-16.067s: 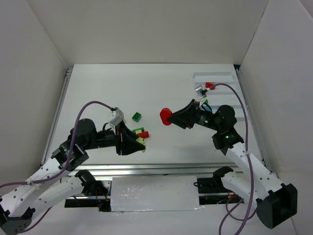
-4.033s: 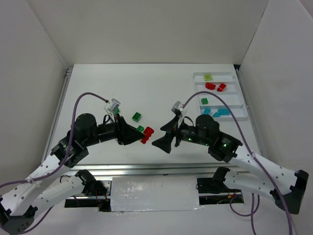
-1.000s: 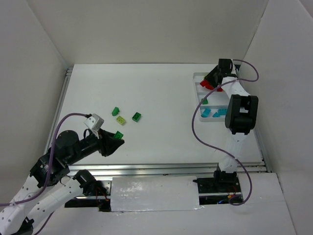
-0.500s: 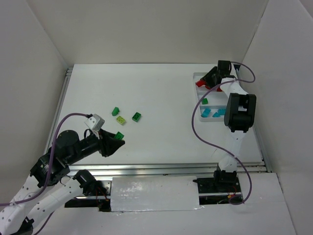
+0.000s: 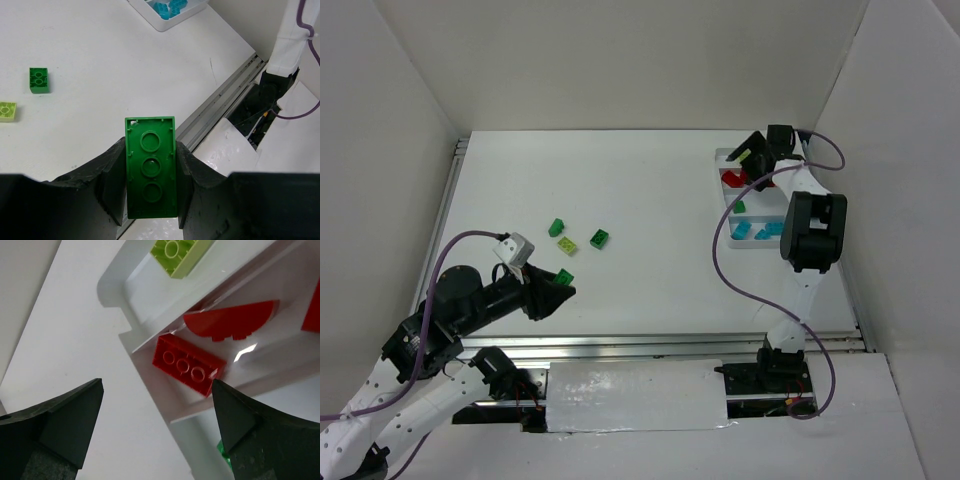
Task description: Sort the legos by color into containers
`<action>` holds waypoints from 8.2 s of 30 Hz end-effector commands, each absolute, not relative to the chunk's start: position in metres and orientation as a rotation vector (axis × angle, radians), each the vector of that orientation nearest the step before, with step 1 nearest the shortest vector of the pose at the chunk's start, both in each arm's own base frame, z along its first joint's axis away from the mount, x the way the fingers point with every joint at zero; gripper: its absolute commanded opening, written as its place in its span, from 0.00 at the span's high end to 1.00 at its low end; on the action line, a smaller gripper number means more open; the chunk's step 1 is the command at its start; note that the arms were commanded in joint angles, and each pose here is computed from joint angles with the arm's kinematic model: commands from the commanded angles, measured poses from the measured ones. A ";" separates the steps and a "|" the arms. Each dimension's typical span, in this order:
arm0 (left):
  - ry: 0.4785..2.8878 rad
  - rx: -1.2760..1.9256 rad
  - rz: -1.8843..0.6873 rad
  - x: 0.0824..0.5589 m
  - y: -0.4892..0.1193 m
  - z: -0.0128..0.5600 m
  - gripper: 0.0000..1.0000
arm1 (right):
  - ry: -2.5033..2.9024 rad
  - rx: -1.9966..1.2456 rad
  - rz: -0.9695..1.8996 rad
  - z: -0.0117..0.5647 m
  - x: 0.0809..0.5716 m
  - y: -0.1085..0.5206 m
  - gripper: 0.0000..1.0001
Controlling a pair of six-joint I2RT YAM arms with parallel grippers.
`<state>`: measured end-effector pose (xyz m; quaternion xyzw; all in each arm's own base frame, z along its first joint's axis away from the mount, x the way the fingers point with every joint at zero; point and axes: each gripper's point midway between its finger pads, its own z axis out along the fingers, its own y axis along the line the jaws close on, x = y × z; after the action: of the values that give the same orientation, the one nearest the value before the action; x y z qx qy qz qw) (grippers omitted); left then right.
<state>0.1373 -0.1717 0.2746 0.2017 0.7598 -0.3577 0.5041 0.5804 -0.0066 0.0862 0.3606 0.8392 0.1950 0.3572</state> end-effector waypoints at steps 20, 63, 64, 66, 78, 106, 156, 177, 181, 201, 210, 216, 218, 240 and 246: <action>1.415 1.002 -1.502 0.067 -0.248 0.353 1.00 | 1.682 -0.493 1.533 0.358 0.217 0.271 0.07; 1.473 0.937 -1.574 0.073 -0.256 0.342 1.00 | 1.409 -0.819 1.695 0.385 0.076 0.345 1.00; 1.478 0.936 -1.570 0.074 -0.256 0.342 0.97 | 1.397 -0.830 1.695 0.385 0.074 0.343 1.00; 1.488 0.936 -1.562 0.075 -0.257 0.340 0.76 | 1.374 -0.845 1.699 0.385 0.072 0.342 1.00; 1.572 0.885 -1.406 0.091 -0.249 0.333 0.01 | 1.458 -0.948 1.609 0.362 0.072 0.343 1.00; 1.661 0.877 -1.347 0.098 -0.247 0.311 0.15 | 1.510 -1.051 1.474 0.350 0.075 0.334 1.00; 1.498 0.891 -1.502 0.082 -0.253 0.341 1.00 | 1.447 -1.004 1.626 0.346 0.071 0.338 0.28; 1.502 0.801 -1.407 0.095 -0.246 0.349 1.00 | 1.432 -1.138 1.582 0.325 0.063 0.334 1.00; 1.499 0.794 -1.388 0.096 -0.243 0.352 1.00 | 1.451 -1.171 1.577 0.315 0.063 0.331 1.00; 1.833 0.431 -0.847 0.168 -0.190 0.304 1.00 | 2.157 -0.020 0.764 0.208 0.307 0.207 1.00; 1.899 0.389 -0.703 0.175 -0.169 0.272 1.00 | 2.065 0.843 0.343 0.183 0.492 0.042 1.00; 1.895 0.424 -0.703 0.173 -0.171 0.269 1.00 | 2.070 1.028 0.126 0.152 0.574 -0.010 1.00; 1.901 0.443 -0.716 0.172 -0.175 0.267 1.00 | 2.015 1.032 0.164 0.171 0.598 -0.023 1.00; 1.944 0.485 -0.722 0.173 -0.183 0.257 1.00 | 1.995 1.066 0.562 0.101 0.669 0.003 0.46; 1.930 0.498 -0.754 0.169 -0.185 0.259 1.00 | 1.955 1.010 0.568 0.137 0.667 0.003 0.08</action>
<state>0.1708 -0.1793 0.2478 0.1920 0.8105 -0.2911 0.4706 0.6617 0.0017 0.0810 0.4230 0.7966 0.2098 0.3774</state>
